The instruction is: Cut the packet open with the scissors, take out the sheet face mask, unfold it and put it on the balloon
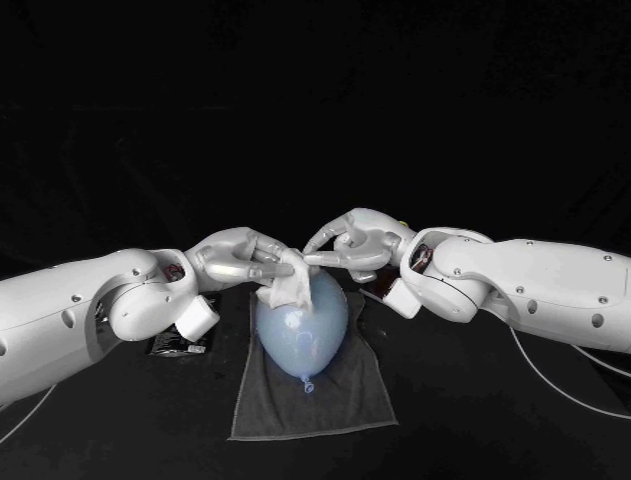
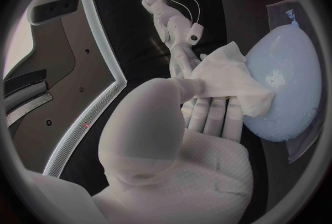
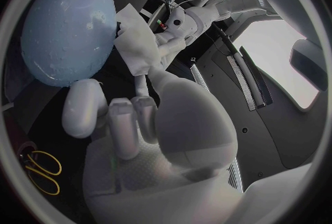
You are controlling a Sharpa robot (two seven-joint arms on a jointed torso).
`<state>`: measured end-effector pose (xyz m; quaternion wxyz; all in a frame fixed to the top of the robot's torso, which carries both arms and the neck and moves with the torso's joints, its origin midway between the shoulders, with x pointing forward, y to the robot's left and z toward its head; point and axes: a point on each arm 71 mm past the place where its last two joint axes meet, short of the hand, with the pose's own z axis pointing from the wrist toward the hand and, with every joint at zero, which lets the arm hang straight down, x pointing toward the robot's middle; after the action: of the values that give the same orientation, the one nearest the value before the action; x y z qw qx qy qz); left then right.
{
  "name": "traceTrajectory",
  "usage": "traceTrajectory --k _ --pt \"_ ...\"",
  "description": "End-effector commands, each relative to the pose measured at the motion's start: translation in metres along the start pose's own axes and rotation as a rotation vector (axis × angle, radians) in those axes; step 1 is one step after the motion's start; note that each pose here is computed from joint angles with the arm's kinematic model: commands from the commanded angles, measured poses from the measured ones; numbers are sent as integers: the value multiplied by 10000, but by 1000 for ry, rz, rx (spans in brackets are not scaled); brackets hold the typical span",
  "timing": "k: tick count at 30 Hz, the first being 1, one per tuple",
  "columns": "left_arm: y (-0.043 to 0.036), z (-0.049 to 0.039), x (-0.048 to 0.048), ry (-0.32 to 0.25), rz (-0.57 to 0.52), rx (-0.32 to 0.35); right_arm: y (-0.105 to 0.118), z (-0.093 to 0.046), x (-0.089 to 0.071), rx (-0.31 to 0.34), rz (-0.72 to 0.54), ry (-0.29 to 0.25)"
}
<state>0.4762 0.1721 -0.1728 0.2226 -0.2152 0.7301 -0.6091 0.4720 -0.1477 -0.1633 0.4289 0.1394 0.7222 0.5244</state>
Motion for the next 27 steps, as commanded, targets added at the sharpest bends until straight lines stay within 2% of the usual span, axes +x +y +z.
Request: traceTrajectory --k 1,10,20,27 --pt "-53 11 27 24 -7 32 -13 1 14 -2 6 -8" --pt "-49 -3 16 23 -6 30 -26 -9 -18 2 12 -52" --pt "-32 -30 -12 15 -4 20 -21 -52 -78 -12 45 -131" --pt "-19 -34 -19 13 -1 11 -15 -83 -97 -19 58 -153"
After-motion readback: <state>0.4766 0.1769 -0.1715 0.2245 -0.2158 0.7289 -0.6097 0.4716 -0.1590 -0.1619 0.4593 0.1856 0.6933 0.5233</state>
